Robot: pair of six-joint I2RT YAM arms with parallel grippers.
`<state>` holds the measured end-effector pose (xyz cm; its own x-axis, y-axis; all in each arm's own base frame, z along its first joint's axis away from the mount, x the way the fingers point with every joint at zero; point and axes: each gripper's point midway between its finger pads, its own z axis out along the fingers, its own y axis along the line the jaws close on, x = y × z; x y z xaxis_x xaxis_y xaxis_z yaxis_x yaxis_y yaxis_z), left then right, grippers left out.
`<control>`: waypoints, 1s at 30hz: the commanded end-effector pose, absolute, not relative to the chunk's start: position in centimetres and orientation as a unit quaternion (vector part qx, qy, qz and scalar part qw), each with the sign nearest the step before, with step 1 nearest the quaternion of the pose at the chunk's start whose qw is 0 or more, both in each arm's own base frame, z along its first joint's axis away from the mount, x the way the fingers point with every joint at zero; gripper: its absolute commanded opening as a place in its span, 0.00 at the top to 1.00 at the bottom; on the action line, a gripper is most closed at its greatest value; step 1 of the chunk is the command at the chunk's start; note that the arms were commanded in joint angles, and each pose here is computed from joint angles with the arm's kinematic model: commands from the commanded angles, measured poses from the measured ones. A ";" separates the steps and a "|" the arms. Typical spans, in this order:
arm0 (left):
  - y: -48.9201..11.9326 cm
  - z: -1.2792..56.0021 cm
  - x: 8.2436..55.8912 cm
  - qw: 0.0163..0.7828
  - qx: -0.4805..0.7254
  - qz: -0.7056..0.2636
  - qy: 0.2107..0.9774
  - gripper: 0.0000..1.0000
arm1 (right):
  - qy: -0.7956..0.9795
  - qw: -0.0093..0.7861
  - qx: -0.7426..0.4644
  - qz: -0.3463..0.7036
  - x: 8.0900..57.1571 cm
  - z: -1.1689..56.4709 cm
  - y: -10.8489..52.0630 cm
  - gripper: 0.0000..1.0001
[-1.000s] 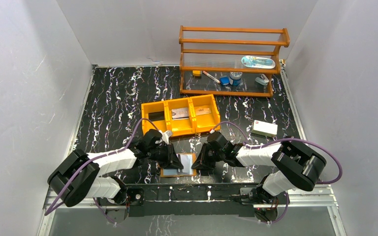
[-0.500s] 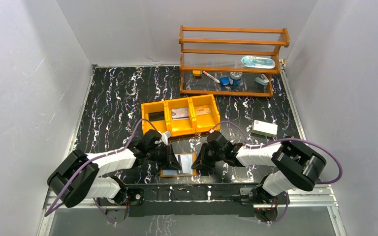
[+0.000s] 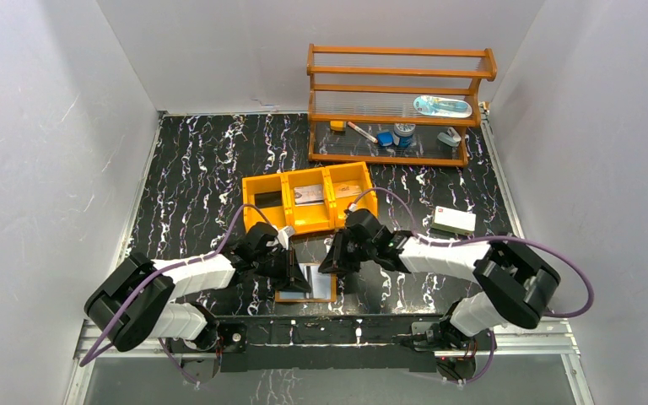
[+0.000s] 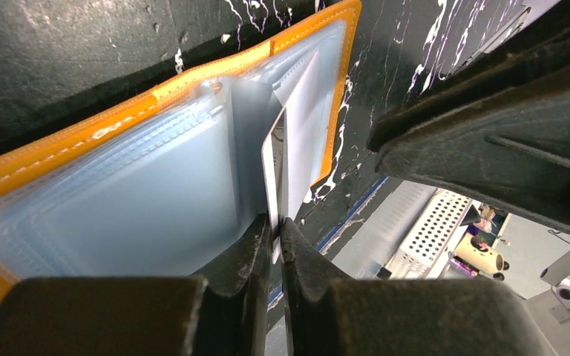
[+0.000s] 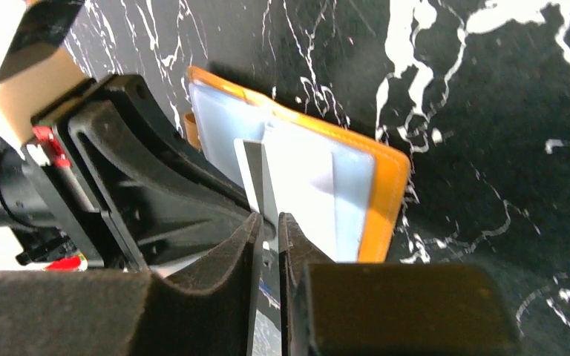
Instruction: Take the credit cards out of the card holder
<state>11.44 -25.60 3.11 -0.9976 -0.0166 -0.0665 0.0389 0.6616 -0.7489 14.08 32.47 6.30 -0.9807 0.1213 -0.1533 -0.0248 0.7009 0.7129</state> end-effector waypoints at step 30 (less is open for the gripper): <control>-26.8 4.6 15.5 0.100 -0.053 -0.417 0.902 0.99 | 0.949 0.049 0.055 0.307 12.6 0.2 30.2 0.79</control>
<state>13.14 -25.89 2.49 -0.9930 -0.1079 -0.0485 -0.0407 0.6963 -0.7166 14.18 32.54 2.92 -0.9851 0.1424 -0.0960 0.0403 0.7348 0.6770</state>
